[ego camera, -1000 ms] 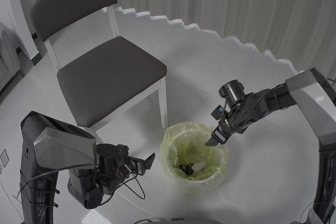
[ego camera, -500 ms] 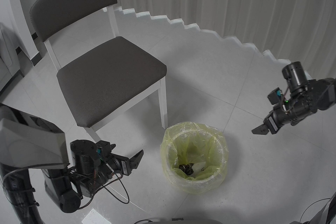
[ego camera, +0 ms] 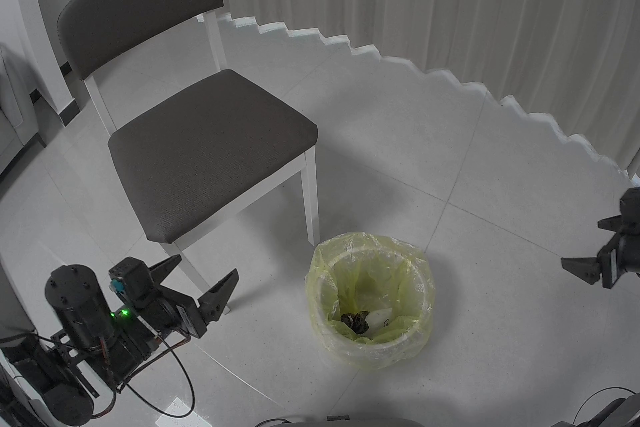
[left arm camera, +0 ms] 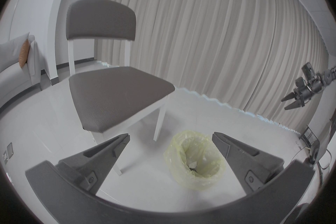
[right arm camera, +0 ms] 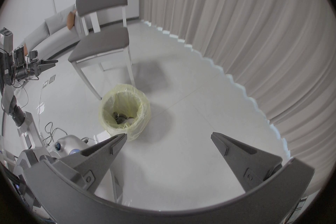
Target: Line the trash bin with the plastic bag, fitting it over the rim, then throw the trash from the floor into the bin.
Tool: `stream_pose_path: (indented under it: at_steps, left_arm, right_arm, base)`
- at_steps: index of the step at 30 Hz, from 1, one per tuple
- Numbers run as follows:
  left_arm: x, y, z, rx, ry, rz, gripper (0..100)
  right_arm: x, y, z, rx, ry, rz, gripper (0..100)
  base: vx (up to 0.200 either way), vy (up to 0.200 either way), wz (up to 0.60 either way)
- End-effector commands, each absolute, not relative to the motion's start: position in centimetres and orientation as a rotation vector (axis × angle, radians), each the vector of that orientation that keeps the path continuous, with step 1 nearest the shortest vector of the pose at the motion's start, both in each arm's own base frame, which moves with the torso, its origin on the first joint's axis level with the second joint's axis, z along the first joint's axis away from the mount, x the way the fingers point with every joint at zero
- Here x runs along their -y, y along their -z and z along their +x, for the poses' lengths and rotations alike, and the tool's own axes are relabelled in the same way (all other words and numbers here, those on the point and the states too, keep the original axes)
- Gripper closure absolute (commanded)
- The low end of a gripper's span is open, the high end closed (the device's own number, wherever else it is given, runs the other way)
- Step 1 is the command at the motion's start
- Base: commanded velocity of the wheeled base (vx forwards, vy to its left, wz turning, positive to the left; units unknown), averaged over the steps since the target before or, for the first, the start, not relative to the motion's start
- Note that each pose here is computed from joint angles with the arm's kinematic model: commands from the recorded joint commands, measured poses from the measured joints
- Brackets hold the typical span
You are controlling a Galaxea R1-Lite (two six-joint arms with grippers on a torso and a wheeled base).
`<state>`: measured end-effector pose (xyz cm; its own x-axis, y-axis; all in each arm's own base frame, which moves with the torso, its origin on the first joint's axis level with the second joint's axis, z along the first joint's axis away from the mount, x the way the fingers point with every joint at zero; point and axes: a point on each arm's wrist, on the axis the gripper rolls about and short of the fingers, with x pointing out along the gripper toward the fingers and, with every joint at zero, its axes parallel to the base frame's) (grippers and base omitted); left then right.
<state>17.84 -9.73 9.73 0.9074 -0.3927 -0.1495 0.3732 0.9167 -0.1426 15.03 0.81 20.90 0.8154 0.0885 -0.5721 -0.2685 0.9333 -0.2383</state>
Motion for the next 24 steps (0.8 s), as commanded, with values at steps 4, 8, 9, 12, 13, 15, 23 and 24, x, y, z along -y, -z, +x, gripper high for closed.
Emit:
stream_pose_path:
  at_steps: [4,8,9,12,13,15,23,24]
  left_arm:
    - [7.5,-13.5,14.1,-0.024,0.359,-0.158,0]
    - [6.2,-14.5,12.2,-0.005,0.354,-0.164,0]
    - [6.2,-14.5,12.1,-0.004,0.352,-0.164,0]
    - [5.0,-14.9,10.4,0.009,0.327,-0.168,0]
    - [4.2,-15.2,9.7,0.028,0.301,-0.172,0]
    - [3.4,-15.3,8.7,0.041,0.273,-0.173,0]
    - [1.4,-14.7,5.3,0.063,0.214,-0.167,0]
    - [1.2,-14.6,4.9,0.076,0.201,-0.166,0]
  right_arm:
    - [-0.2,-21.8,6.0,-0.333,-0.109,-0.253,0]
    - [-0.2,-21.9,4.0,-0.275,-0.104,-0.245,0]
    - [-0.2,-21.9,3.9,-0.272,-0.104,-0.243,0]
    - [-0.2,-21.7,1.8,-0.216,-0.100,-0.208,0]
    - [-0.2,-21.6,0.9,-0.200,-0.100,-0.191,0]
    - [-0.1,-21.4,-0.1,-0.191,-0.106,-0.174,0]
    - [-0.3,-18.5,-4.3,-0.145,-0.187,-0.095,0]
    - [-0.3,-18.0,-5.0,-0.130,-0.191,-0.089,0]
  base:
    - [0.000,0.000,0.00]
    - [0.000,0.000,0.00]
    - [0.000,0.000,0.00]
    - [0.000,0.000,0.00]
    - [0.000,0.000,0.00]
    - [0.000,0.000,0.00]
    - [0.000,0.000,0.00]
    - [0.000,0.000,0.00]
